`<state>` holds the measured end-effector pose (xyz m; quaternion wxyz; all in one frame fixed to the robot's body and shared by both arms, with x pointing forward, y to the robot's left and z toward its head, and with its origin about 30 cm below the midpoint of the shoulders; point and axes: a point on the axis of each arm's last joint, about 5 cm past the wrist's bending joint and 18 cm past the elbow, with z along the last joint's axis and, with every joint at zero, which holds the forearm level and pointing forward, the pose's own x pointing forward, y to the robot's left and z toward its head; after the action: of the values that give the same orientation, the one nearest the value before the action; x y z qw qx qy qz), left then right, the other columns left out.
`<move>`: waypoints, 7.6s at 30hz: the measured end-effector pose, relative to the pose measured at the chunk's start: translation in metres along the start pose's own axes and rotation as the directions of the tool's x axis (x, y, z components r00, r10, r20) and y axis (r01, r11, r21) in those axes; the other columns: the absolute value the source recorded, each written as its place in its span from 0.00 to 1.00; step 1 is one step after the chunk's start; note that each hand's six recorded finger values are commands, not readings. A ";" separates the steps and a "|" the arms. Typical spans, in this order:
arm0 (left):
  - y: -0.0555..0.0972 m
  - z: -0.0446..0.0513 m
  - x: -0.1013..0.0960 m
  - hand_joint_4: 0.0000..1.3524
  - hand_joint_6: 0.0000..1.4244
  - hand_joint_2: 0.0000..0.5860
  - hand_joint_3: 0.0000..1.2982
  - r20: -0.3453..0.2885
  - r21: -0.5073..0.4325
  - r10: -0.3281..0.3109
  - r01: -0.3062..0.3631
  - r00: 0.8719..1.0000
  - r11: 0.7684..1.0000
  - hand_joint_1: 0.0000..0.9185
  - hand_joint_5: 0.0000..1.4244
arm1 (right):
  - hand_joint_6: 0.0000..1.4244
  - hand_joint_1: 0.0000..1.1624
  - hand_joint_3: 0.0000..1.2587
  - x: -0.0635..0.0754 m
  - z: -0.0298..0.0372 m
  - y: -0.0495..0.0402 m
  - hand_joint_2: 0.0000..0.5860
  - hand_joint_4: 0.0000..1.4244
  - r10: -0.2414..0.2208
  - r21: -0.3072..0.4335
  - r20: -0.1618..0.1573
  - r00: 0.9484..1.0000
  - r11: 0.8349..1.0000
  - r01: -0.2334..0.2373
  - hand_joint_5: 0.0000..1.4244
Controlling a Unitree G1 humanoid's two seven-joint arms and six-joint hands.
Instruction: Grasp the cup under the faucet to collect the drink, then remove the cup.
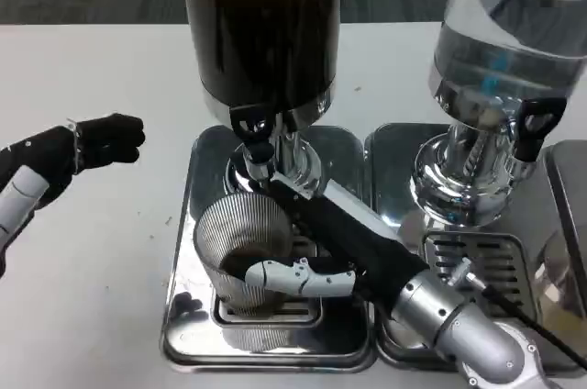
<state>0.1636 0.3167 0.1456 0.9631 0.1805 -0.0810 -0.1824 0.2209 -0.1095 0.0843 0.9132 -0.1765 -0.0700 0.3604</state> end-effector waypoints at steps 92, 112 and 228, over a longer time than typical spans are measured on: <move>0.005 0.0005 -0.003 0.23 0.13 0.23 0.28 -0.011 0.007 -0.013 0.014 1.000 1.000 0.00 0.20 | 0.18 0.62 0.18 -0.002 0.0024 0.0060 0.34 0.08 -0.087 -0.204 -0.042 0.995 0.976 0.076 0.17; 0.008 0.0021 -0.006 0.23 0.14 0.24 0.29 -0.009 0.015 0.010 -0.010 1.000 1.000 0.00 0.20 | 0.33 0.61 0.25 -0.003 0.0017 0.0175 0.36 0.24 -0.154 -0.204 -0.036 0.987 0.968 0.143 0.31; -0.004 -0.0053 0.024 0.22 0.16 0.24 0.25 0.037 -0.040 -0.139 0.140 0.990 0.989 0.00 0.21 | 0.45 0.61 0.36 -0.092 0.0378 0.0112 0.41 0.36 -0.507 -0.162 -0.048 0.861 0.854 0.494 0.43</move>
<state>0.1860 0.3057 0.1415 0.9501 0.1619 -0.0805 -0.2542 0.1367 -0.1546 0.1151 0.9625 -0.2336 -0.0986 0.0961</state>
